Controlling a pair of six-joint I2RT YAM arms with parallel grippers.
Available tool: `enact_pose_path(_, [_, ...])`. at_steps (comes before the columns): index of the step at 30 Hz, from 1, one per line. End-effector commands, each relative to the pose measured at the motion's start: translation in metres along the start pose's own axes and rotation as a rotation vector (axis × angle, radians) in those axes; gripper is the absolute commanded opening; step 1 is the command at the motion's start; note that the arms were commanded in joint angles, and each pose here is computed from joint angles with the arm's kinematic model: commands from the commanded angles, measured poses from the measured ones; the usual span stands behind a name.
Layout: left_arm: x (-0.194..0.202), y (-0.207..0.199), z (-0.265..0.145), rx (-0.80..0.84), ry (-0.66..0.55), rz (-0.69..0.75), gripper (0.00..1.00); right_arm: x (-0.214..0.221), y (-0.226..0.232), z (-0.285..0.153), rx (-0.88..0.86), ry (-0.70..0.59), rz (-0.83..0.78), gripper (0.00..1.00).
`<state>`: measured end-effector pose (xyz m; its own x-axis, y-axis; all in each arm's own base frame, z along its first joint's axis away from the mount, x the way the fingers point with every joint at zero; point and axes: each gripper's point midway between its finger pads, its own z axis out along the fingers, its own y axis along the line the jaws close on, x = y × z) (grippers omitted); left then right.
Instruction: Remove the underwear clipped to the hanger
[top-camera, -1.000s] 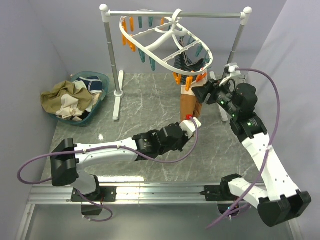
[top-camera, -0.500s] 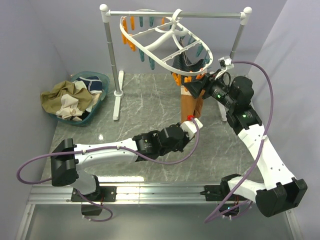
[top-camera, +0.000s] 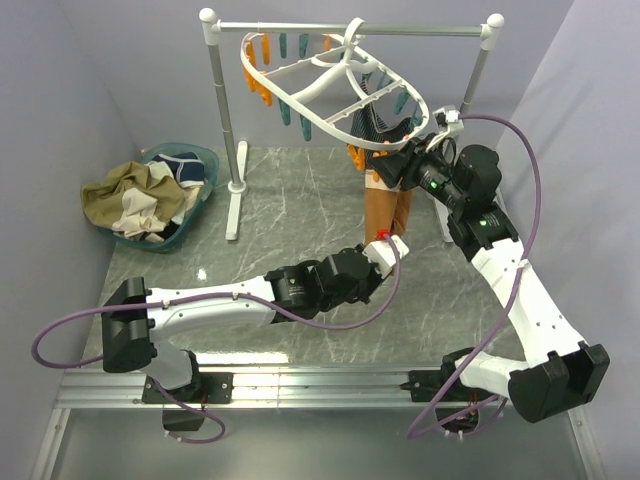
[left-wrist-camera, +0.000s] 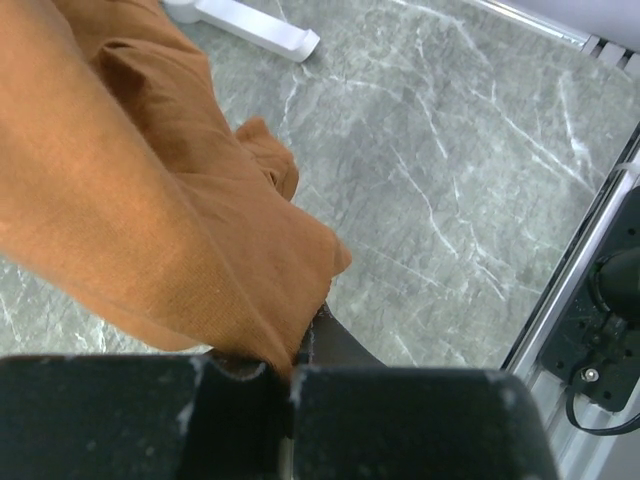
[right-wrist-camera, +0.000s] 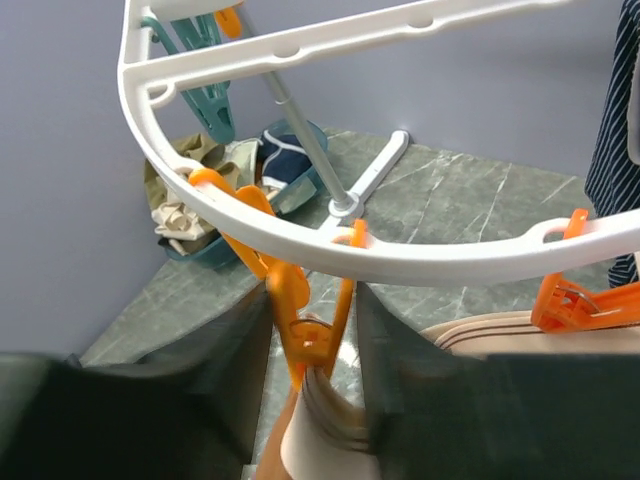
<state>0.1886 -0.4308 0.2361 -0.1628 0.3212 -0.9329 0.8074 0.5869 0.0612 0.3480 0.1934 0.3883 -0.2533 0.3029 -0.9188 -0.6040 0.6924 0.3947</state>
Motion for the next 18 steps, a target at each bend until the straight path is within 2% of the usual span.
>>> enact_pose_path(1, [-0.021, -0.006, -0.001, 0.01, -0.043, 0.004, 0.0, -0.028, 0.018, 0.001, -0.054, -0.083, -0.007, 0.36])
enact_pose_path(3, [-0.019, -0.006, 0.0, 0.008, -0.04, 0.004, 0.0, -0.029, 0.019, 0.002, -0.058, -0.087, -0.006, 0.28])
enact_pose_path(4, [-0.018, -0.005, -0.001, 0.003, -0.039, 0.004, 0.0, -0.029, 0.02, 0.002, -0.059, -0.087, -0.008, 0.21])
enact_pose_path(7, [-0.017, -0.003, -0.001, -0.004, -0.039, 0.004, 0.0, -0.029, 0.019, 0.0, -0.054, -0.083, -0.008, 0.13])
enact_pose_path(9, [-0.017, -0.001, -0.001, -0.016, -0.042, 0.004, 0.0, -0.028, 0.018, -0.001, -0.046, -0.082, -0.012, 0.12])
enact_pose_path(10, [-0.017, 0.0, -0.002, -0.019, -0.043, 0.007, 0.0, -0.028, 0.018, -0.001, -0.042, -0.081, -0.014, 0.16])
enact_pose_path(11, [-0.017, 0.003, -0.003, -0.035, -0.043, 0.006, 0.0, -0.027, 0.018, -0.002, -0.039, -0.073, -0.01, 0.27])
enact_pose_path(12, [-0.016, 0.005, -0.003, -0.045, -0.041, 0.006, 0.0, -0.029, 0.016, -0.003, -0.027, -0.076, -0.008, 0.51])
enact_pose_path(16, [-0.018, 0.019, -0.013, -0.1, -0.058, 0.008, 0.0, -0.03, 0.019, -0.011, -0.011, -0.068, -0.016, 0.77])
enact_pose_path(18, [-0.015, 0.023, -0.018, -0.118, -0.057, 0.005, 0.0, -0.032, 0.02, -0.018, -0.005, -0.07, -0.016, 0.79])
